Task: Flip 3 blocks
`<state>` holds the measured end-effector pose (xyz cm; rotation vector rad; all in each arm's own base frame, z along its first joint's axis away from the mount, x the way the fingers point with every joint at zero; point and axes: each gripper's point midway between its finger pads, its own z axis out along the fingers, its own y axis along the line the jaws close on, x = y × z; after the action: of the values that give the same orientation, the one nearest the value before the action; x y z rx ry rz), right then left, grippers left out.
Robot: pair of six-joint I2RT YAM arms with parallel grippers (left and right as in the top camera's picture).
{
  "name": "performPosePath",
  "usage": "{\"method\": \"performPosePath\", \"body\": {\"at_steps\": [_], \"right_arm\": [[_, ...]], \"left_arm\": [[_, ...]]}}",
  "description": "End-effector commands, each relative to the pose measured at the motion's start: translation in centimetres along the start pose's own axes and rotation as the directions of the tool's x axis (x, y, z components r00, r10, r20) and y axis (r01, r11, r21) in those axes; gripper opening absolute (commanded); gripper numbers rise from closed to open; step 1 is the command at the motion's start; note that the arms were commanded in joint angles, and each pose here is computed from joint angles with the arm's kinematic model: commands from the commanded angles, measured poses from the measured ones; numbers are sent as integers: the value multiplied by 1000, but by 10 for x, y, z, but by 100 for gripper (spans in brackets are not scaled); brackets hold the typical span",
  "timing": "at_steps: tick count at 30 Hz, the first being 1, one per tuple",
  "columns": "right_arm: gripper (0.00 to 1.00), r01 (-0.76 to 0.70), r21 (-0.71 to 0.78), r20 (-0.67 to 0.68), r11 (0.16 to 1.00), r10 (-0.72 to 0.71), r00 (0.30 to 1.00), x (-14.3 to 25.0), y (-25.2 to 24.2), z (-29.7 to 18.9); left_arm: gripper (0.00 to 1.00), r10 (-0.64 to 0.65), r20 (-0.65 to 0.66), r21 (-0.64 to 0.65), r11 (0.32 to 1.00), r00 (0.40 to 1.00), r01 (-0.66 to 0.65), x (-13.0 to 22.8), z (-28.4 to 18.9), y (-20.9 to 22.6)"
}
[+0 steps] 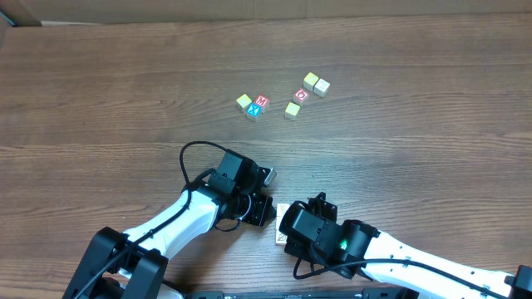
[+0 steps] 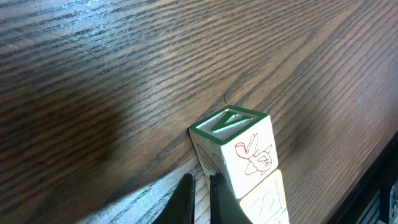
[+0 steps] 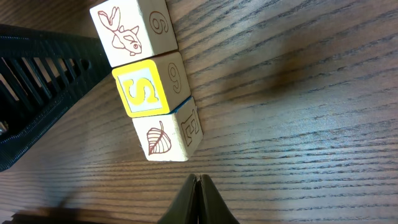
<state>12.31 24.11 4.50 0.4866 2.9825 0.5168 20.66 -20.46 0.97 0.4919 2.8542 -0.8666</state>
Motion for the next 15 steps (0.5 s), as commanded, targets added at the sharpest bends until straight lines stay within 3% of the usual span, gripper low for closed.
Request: {"method": "performPosePath", "body": {"at_steps": [1,10,15], "right_arm": [[4,-1,-29,18,1000,1,1000,-2,6,-6],[4,-33,-37,70,999,35,997,-19,3,-17],[4,-91,36,169,995,84,982,-44,-14,-43]], "left_arm": [[4,1,1,-6,1000,1000,-1,0,1,3],[4,-32,114,-100,994,993,43,-38,-35,19],[4,34,192,-206,979,981,7,-62,-80,10]]}}
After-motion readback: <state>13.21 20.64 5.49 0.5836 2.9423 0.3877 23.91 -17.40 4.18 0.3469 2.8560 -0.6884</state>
